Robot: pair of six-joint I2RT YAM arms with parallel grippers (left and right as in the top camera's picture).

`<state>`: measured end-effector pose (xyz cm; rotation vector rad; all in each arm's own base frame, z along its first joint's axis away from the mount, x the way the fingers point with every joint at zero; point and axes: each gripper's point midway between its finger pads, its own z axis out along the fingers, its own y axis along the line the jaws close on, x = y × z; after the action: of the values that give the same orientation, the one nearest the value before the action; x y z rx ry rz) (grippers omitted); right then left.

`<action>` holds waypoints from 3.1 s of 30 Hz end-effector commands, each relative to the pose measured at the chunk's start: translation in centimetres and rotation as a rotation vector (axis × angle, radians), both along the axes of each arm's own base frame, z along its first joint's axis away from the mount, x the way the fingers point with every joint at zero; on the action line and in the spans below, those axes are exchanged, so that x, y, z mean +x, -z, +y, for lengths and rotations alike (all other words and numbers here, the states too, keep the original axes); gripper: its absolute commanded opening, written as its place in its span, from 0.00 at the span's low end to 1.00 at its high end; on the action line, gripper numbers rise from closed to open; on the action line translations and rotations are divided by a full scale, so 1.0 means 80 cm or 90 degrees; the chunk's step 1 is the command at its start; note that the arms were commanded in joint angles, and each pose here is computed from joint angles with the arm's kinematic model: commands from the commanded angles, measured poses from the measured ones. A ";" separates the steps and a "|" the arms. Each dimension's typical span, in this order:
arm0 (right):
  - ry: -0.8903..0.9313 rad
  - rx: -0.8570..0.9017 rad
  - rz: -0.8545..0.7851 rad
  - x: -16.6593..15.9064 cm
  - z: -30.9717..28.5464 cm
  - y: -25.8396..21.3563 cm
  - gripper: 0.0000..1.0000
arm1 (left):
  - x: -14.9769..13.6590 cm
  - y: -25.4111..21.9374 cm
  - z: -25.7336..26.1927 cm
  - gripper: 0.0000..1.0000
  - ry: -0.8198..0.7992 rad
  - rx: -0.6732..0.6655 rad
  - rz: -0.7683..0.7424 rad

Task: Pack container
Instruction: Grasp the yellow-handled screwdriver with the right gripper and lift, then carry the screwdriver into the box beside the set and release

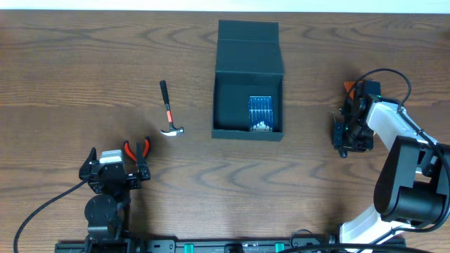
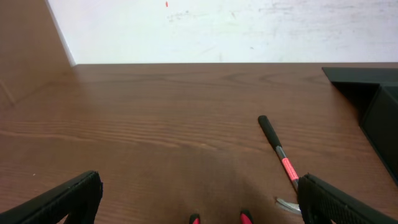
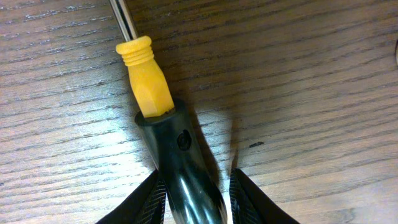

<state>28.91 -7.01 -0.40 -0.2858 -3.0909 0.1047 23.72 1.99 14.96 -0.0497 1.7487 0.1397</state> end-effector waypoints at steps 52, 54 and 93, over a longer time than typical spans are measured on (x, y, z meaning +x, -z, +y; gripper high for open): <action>-0.242 0.071 -0.206 0.115 0.277 -0.223 0.01 | 0.000 0.020 -0.001 0.98 0.005 0.008 0.025; -0.246 0.077 -0.208 0.109 0.294 -0.224 0.01 | 0.000 0.020 -0.001 0.99 0.005 0.008 0.025; -0.190 0.086 -0.056 0.089 0.391 -0.069 0.01 | 0.000 0.020 -0.001 0.99 0.005 0.008 0.025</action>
<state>36.30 23.45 6.37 0.1935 -3.2101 -0.1178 23.72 1.99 14.96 -0.0497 1.7487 0.1397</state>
